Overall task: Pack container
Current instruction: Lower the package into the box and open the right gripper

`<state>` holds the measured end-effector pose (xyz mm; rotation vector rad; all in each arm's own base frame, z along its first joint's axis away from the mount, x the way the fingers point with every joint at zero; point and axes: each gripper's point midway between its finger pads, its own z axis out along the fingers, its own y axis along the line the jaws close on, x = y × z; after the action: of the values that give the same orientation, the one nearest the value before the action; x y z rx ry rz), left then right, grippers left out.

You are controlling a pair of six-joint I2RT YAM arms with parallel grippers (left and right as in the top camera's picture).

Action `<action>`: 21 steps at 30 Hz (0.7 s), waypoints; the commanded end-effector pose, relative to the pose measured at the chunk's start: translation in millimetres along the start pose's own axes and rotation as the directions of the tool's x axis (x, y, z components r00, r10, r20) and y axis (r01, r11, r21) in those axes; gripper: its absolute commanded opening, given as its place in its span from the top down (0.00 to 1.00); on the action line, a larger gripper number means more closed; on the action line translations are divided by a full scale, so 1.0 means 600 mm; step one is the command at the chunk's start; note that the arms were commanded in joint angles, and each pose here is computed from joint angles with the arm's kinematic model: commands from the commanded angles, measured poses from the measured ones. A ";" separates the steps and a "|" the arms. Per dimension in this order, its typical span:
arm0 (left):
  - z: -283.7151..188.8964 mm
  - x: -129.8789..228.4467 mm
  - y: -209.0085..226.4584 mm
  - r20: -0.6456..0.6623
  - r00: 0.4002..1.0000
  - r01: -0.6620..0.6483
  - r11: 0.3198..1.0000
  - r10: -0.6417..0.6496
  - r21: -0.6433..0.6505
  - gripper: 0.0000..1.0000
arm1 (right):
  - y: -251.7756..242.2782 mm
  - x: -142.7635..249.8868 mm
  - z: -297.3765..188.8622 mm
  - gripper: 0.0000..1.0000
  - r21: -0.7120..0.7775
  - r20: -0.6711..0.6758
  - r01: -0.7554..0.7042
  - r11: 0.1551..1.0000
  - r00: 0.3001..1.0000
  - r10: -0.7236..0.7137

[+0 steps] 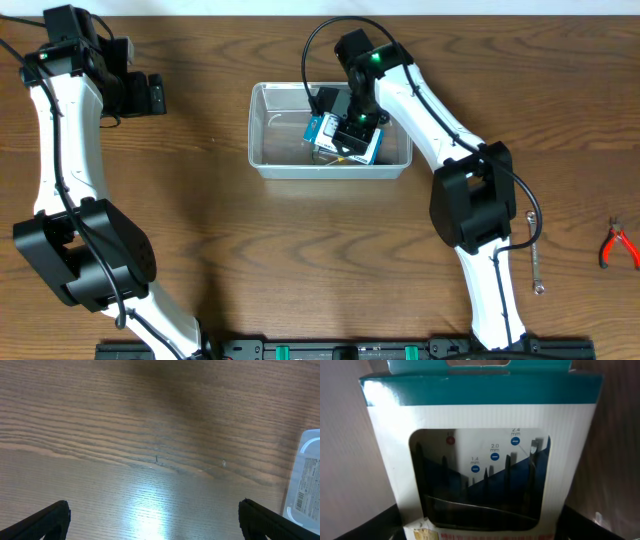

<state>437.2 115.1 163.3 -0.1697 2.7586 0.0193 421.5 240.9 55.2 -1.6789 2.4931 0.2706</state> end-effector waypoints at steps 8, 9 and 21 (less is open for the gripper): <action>0.008 0.007 0.005 -0.020 1.000 -0.006 1.000 0.006 -0.010 0.02 | -0.011 0.004 -0.009 0.20 -0.002 0.024 -0.033 0.999 0.999 0.033; 0.008 0.007 0.005 -0.020 1.000 -0.006 1.000 0.006 -0.010 0.02 | -0.012 0.005 -0.010 0.20 -0.001 0.025 -0.034 0.999 0.999 0.034; 0.008 0.007 0.005 -0.020 1.000 -0.006 1.000 0.006 -0.010 0.02 | -0.017 0.006 -0.010 0.12 0.003 0.028 -0.038 0.999 0.999 0.038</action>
<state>437.2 115.1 163.3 -0.1697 2.7586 0.0193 426.8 235.5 55.4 -1.6462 2.5049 0.2681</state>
